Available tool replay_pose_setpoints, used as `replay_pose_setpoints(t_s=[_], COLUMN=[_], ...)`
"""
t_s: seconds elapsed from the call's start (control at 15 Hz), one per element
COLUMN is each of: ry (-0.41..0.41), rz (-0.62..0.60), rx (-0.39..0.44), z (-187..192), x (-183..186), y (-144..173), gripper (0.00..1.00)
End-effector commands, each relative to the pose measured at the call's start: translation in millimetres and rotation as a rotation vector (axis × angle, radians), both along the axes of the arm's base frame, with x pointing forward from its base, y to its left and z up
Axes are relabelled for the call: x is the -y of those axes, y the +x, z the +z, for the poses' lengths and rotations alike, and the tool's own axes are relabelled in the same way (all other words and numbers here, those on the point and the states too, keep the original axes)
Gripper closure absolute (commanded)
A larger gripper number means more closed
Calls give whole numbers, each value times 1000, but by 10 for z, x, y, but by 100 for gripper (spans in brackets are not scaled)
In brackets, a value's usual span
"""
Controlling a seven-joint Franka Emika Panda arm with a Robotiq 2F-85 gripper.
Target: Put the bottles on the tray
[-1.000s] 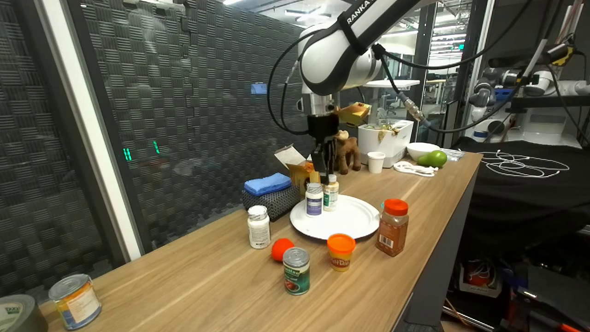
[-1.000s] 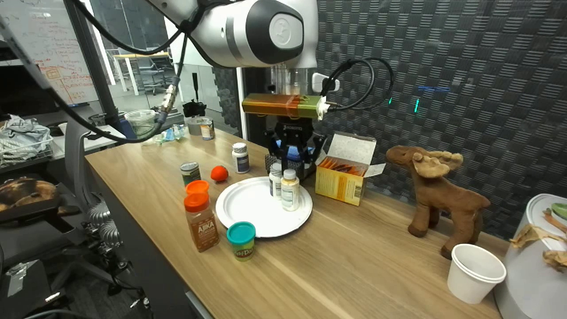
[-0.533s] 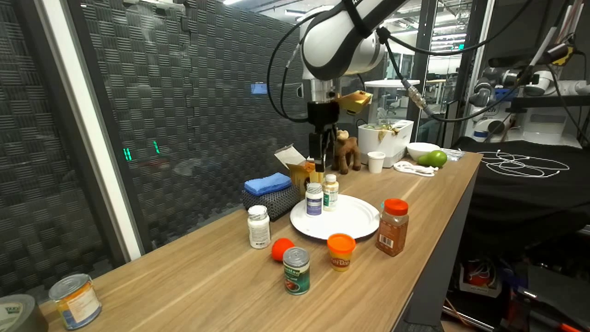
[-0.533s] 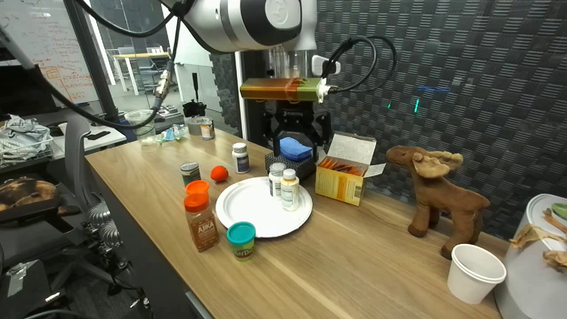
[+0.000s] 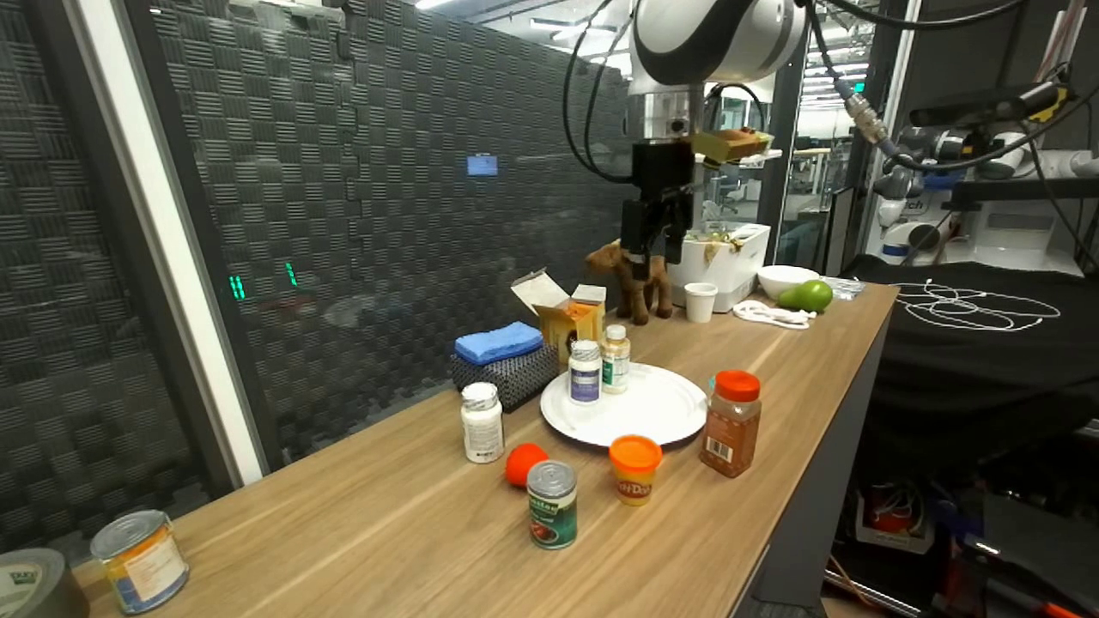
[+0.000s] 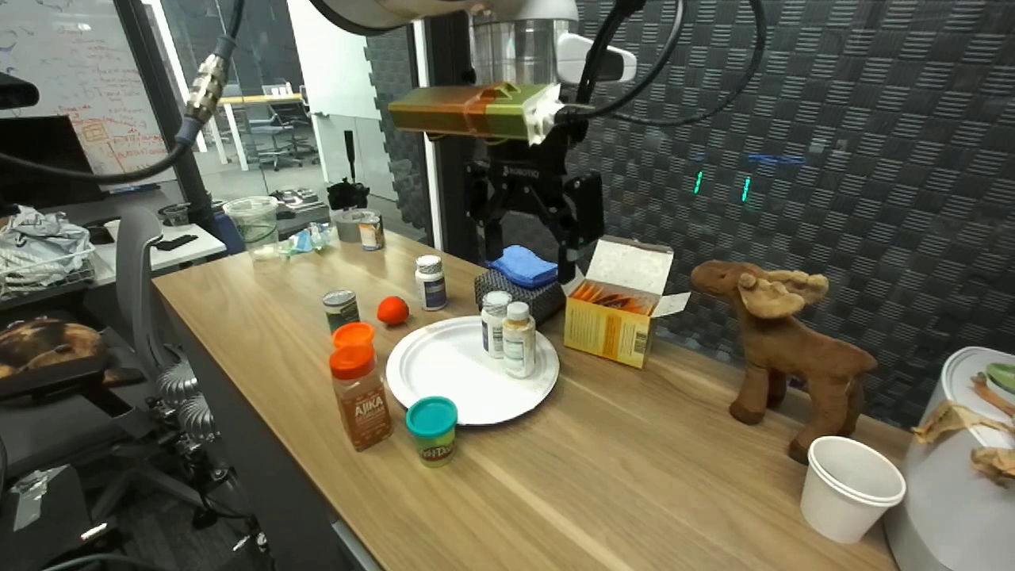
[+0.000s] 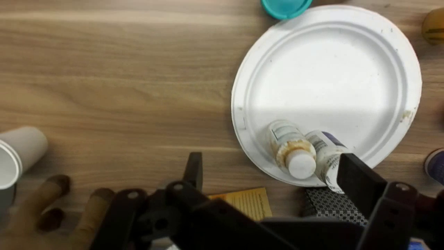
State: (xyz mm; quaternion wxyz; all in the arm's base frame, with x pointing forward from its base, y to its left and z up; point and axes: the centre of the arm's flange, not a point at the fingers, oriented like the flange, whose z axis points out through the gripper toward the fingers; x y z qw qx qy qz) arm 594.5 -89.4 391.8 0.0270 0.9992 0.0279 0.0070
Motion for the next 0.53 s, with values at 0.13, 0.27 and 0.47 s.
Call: replay_pose_setpoints(t_s=[0.13, 0.27, 0.47], ry=[74, 82, 104], rz=[-161, -183, -213], rx=[-52, -90, -140], z=[-214, -384, -609], x=[256, 304, 297], y=[-583, -645, -707], gripper=[0, 0, 0])
